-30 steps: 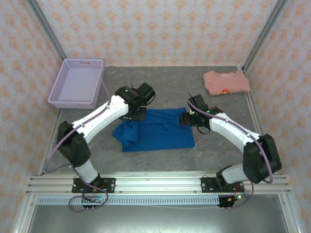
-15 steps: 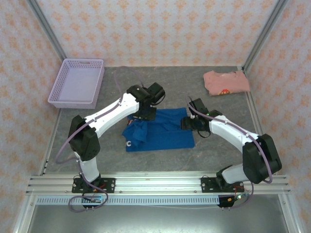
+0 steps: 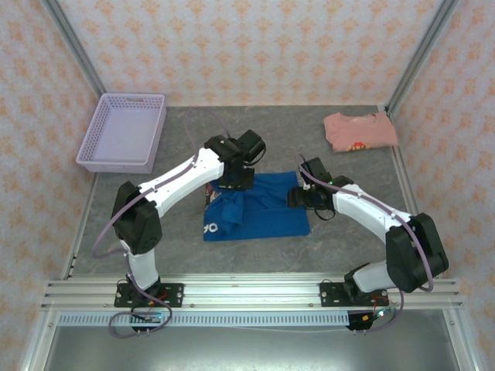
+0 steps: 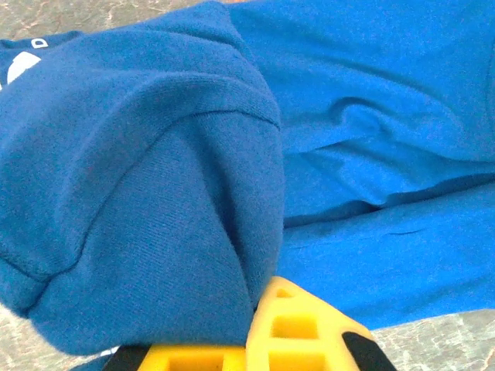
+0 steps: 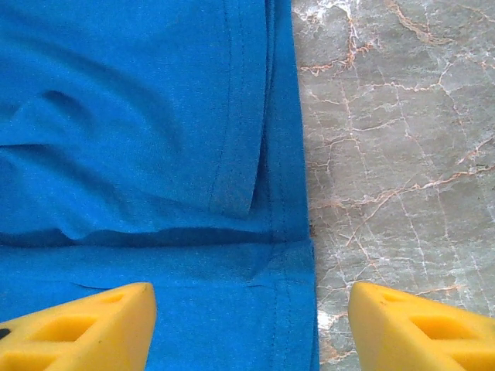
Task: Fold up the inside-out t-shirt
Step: Fold the T-shirt at the center of the table.
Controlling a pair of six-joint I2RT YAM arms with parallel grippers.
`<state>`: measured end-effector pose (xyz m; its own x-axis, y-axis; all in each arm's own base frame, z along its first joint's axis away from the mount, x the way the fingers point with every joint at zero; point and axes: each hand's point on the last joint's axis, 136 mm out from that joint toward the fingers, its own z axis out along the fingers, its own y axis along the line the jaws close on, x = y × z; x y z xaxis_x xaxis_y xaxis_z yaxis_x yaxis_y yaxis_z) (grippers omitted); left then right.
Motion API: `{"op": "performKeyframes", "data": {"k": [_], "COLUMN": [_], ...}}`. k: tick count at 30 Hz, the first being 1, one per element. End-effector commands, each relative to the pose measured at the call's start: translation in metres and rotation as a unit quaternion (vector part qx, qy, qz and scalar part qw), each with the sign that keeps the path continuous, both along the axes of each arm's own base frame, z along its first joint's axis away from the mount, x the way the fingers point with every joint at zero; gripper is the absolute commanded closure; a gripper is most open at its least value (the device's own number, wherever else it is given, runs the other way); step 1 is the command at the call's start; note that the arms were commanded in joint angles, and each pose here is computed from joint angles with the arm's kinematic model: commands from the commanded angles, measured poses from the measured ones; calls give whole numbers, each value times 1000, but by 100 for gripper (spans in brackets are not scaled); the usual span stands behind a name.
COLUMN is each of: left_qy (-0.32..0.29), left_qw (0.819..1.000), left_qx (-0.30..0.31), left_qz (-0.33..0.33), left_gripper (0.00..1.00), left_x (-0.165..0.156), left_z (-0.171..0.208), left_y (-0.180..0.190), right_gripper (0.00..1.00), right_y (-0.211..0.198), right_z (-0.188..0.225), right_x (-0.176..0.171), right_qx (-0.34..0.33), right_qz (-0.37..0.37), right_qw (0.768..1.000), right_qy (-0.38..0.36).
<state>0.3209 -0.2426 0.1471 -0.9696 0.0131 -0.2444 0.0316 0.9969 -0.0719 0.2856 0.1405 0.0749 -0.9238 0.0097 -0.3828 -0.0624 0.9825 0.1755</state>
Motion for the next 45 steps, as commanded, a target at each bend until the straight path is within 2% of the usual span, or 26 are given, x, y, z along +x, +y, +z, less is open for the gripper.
{"op": "performKeyframes", "data": {"k": [1,6,10,14,18,23,29,33,39,45], "left_qy": [-10,-2,7,10,8,0,-15,-20,-18,-69], "left_qw": [999,999,996,993,989,980,970,971,979,979], "left_qx": [-33,-52,-87,-114,-141,-196,-241,-237,-193,-166], "left_qz": [10,16,21,25,33,36,-1,-22,-57,-99], "left_gripper": [100,99,90,70,58,55,54,50,36,29], "left_x": [11,20,25,27,32,42,50,51,44,37], "left_z": [0,-22,-39,-52,-60,-59,-40,-30,-28,20], "left_y": [-23,-48,-79,-110,-136,-174,-214,-216,-201,-166], "right_gripper": [33,33,33,33,34,35,36,36,35,31], "right_y": [-6,-11,-21,-25,-29,-44,-66,-72,-75,-72], "right_z": [2,3,3,3,8,20,41,56,64,64], "right_x": [-4,-9,-14,-18,-23,-36,-48,-50,-47,-32], "right_qx": [2,-1,-6,1,11,29,37,47,35,23], "right_qz": [-13,-26,-55,-74,-97,-148,-195,-201,-197,-180], "right_qw": [1000,1000,998,997,995,987,975,970,969,973], "right_qy": [-4,-5,-11,-12,-20,-51,-100,-130,-141,-143]}}
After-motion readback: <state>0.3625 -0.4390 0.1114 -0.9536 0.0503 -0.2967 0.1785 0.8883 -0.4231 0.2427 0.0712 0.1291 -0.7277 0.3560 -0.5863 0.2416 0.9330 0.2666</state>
